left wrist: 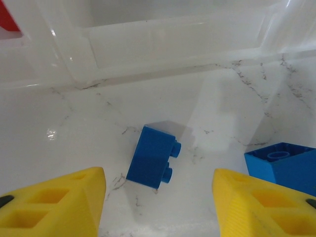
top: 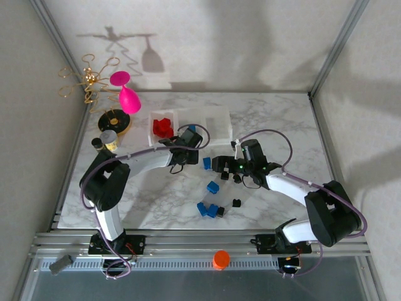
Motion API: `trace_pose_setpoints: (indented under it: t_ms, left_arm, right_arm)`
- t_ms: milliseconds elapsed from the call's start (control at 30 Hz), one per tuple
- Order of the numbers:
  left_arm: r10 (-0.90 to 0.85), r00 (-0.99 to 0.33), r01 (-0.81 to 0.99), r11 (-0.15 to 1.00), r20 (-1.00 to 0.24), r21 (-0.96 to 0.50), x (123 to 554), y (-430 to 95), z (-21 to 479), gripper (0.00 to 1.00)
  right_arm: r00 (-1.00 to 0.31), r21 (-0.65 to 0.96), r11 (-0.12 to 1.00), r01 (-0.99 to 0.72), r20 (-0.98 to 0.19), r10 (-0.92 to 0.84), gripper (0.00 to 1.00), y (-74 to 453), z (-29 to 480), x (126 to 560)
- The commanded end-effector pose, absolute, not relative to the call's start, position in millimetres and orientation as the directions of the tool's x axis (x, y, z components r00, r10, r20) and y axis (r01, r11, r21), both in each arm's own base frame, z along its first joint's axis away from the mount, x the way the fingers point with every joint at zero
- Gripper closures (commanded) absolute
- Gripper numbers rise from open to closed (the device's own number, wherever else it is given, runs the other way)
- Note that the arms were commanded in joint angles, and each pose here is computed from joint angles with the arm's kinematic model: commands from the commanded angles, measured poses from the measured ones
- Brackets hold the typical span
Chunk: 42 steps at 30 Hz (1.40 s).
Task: Sort the legos into containers by color
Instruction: Pick up the lego from the center of the table.
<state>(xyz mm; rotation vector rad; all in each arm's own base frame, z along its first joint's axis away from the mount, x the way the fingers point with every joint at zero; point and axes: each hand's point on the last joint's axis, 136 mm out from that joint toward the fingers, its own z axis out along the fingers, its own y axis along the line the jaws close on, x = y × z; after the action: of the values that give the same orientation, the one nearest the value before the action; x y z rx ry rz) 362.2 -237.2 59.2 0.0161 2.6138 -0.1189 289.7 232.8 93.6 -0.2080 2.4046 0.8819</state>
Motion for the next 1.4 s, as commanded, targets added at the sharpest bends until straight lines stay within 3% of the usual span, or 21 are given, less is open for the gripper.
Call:
trace_pose_setpoints:
  t_ms: [0, 267, 633, 1067, 1367]
  left_arm:
    - [0.041, -0.863, 0.056, 0.998, -0.504, -0.014, 373, -238, 53, 0.43]
    - [0.071, -0.873, 0.069, 0.997, -0.483, 0.021, 381, -241, 33, 0.51]
    - [0.068, -0.869, 0.060, 0.998, -0.490, 0.030, 378, -237, 40, 0.73]
    - [-0.013, -0.818, 0.028, 0.998, -0.575, -0.063, 381, -239, 99, 0.74]
    - [-0.118, -0.770, -0.050, 0.991, -0.627, -0.124, 434, -242, 127, 0.73]
  right_arm:
    - [-0.816, 0.530, 0.782, -0.329, -0.576, 0.047, 0.01, 232, 95, 292]
    - [-0.812, 0.522, 0.788, -0.327, -0.581, 0.049, 0.01, 230, 97, 292]
    - [-0.806, 0.529, 0.781, -0.333, -0.589, 0.056, 0.01, 232, 103, 294]
    - [-0.797, 0.606, 0.721, -0.337, -0.591, 0.124, 0.01, 236, 134, 300]
    - [-0.776, 0.615, 0.722, -0.318, -0.606, 0.174, 0.01, 232, 150, 319]
